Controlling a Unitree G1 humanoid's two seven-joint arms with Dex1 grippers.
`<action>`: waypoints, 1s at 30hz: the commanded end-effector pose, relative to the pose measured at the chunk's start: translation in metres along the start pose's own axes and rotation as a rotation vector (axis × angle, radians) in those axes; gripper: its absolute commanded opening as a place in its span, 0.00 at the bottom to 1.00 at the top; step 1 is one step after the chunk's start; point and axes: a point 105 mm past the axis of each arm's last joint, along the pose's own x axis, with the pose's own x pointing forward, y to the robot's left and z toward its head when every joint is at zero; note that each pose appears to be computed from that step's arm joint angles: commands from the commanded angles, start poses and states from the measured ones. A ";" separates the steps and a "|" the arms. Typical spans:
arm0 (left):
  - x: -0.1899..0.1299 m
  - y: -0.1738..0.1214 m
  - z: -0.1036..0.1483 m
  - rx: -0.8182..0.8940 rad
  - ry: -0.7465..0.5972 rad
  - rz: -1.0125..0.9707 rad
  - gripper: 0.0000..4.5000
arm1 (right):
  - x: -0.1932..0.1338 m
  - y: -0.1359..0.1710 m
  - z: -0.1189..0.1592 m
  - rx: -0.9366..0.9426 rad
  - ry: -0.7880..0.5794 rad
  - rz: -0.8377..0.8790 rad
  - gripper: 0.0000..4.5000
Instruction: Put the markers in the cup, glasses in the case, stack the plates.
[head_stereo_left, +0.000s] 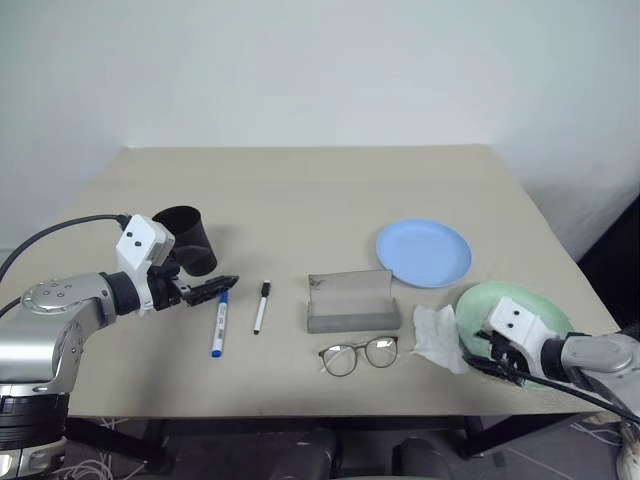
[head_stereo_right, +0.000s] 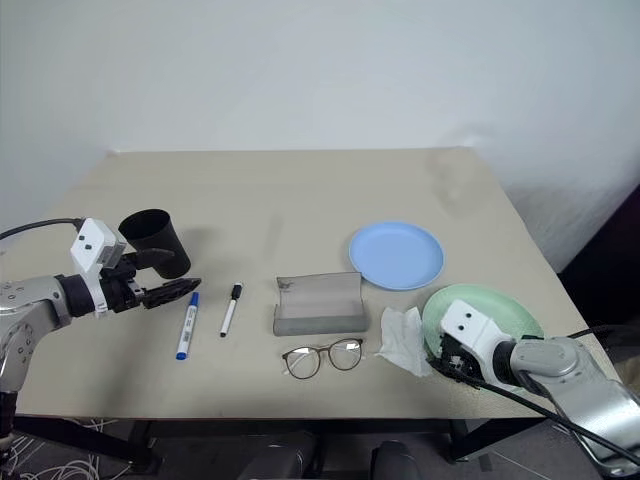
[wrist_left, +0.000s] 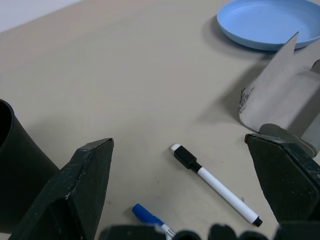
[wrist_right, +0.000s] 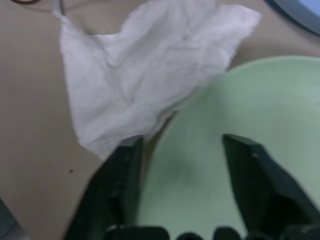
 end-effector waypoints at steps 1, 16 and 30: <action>-0.003 0.004 0.012 0.037 -0.044 0.028 1.00 | -0.007 -0.021 0.005 -0.052 0.025 -0.099 0.26; 0.002 0.007 0.016 0.043 -0.059 0.037 1.00 | -0.014 -0.067 0.000 -0.198 0.128 -0.236 0.01; 0.002 0.007 0.018 0.052 -0.058 0.046 1.00 | -0.022 -0.107 0.039 -0.286 0.052 -0.337 0.01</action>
